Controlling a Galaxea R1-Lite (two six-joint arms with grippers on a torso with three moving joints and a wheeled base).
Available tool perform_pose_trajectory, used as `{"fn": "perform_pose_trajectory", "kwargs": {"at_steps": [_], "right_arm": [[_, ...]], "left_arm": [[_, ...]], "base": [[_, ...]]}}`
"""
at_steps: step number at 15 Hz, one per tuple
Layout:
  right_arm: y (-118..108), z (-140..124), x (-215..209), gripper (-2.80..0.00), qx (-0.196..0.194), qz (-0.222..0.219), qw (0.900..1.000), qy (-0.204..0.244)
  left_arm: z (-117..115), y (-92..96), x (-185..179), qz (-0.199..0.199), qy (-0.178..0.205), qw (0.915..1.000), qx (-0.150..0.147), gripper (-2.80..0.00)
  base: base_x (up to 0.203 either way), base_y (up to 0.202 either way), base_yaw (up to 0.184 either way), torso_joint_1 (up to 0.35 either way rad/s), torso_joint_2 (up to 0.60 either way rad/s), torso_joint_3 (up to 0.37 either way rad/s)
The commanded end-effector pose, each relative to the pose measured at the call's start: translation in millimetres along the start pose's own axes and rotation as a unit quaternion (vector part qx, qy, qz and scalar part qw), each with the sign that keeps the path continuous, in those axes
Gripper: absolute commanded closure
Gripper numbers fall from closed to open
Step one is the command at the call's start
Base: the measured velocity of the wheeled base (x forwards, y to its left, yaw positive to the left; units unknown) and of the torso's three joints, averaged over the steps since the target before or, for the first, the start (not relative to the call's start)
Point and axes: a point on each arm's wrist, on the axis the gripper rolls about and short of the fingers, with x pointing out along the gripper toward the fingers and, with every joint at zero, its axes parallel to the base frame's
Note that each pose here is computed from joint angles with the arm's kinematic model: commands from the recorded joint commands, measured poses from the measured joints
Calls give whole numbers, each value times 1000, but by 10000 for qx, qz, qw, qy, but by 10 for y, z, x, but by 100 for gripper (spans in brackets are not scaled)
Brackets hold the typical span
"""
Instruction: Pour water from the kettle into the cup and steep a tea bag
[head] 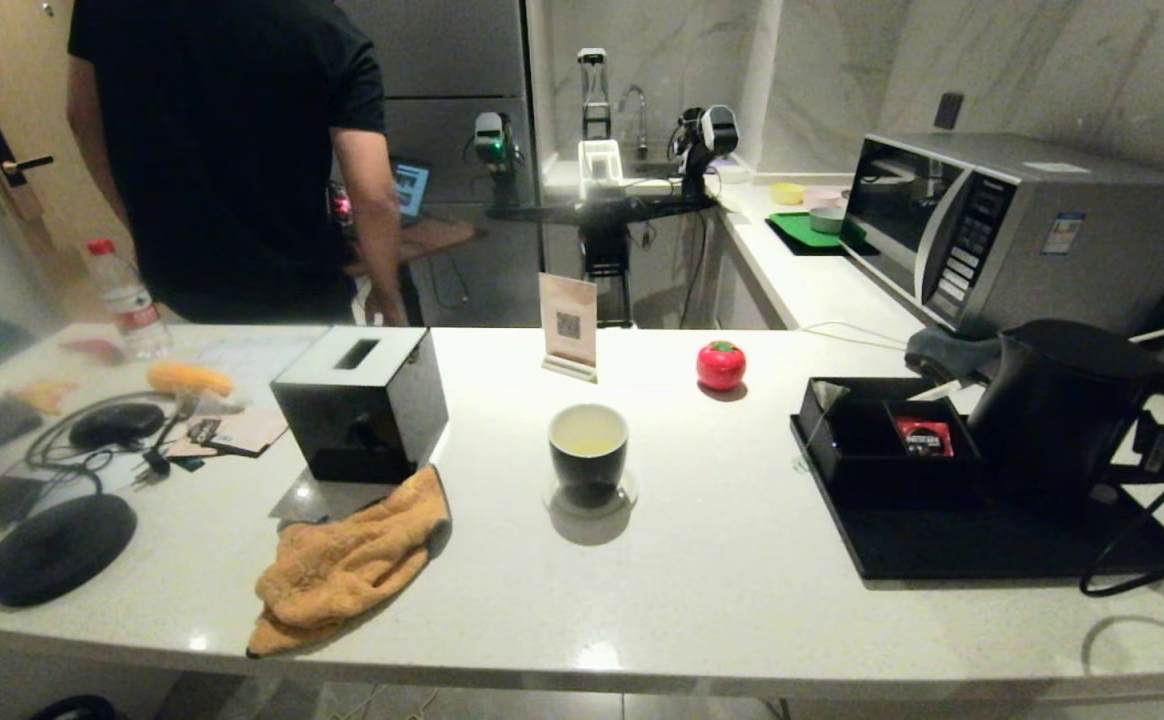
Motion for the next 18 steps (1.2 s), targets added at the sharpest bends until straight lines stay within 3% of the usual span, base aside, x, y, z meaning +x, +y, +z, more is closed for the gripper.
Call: {"fn": "perform_pose_trajectory", "kwargs": {"at_steps": [1, 14, 15, 18], "right_arm": [[-36, 25, -116, -280, -13, -8, 10000, 32], [-286, 30, -888, -280, -523, 41, 9941, 952], [-301, 34, -956, 0, -559, 58, 9931, 1028], [-342, 55, -1130, 0, -788, 165, 9881, 1314]], "left_arm": [[0, 0, 0, 0, 2, 10000, -3, 0], [0, 0, 0, 0, 2, 10000, 2, 0], [0, 0, 0, 0, 2, 10000, 3, 0], [0, 0, 0, 0, 2, 10000, 2, 0]], "base": [[0, 0, 0, 0, 0, 0], [0, 0, 0, 0, 0, 0], [0, 0, 0, 0, 0, 0], [0, 0, 0, 0, 0, 0]]}}
